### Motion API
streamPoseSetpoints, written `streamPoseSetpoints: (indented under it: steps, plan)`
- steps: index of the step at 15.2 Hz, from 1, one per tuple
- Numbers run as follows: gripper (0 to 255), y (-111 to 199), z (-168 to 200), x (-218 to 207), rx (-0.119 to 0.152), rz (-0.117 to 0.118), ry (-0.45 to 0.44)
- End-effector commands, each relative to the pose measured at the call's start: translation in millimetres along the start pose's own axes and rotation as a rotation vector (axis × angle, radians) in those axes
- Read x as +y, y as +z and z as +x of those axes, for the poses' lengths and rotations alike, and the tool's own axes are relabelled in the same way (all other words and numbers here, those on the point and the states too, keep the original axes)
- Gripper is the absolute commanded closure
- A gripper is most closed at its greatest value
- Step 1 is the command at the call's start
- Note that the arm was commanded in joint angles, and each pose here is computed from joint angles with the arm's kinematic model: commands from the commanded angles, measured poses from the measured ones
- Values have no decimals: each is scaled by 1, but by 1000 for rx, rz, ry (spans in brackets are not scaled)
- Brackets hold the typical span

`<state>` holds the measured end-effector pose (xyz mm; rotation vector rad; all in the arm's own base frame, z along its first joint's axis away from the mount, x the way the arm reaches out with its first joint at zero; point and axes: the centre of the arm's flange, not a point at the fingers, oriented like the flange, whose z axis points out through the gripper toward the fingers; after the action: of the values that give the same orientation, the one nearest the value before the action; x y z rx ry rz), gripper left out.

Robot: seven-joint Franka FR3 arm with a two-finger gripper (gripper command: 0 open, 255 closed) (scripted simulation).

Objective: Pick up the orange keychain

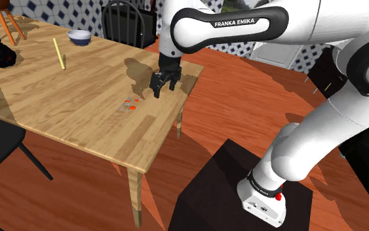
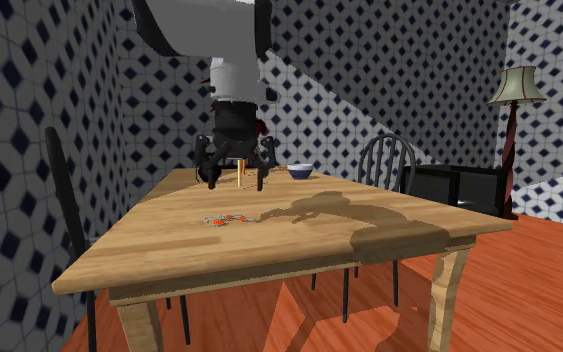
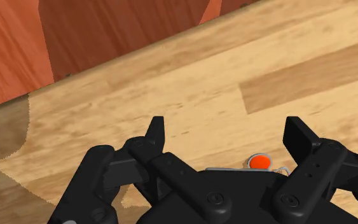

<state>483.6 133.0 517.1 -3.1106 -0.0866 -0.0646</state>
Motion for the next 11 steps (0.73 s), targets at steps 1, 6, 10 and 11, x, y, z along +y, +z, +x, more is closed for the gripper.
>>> streamPoseSetpoints:
  steps: [1, 6, 10, 11]
  plan:
    - [0, 11, 20, -12, -8, -5, -14]
    - [0, 42, 73, -45, -27, -18, -49]
    - [0, 66, 109, -70, -40, -27, -74]
    - [0, 71, 109, -70, -40, -27, -74]
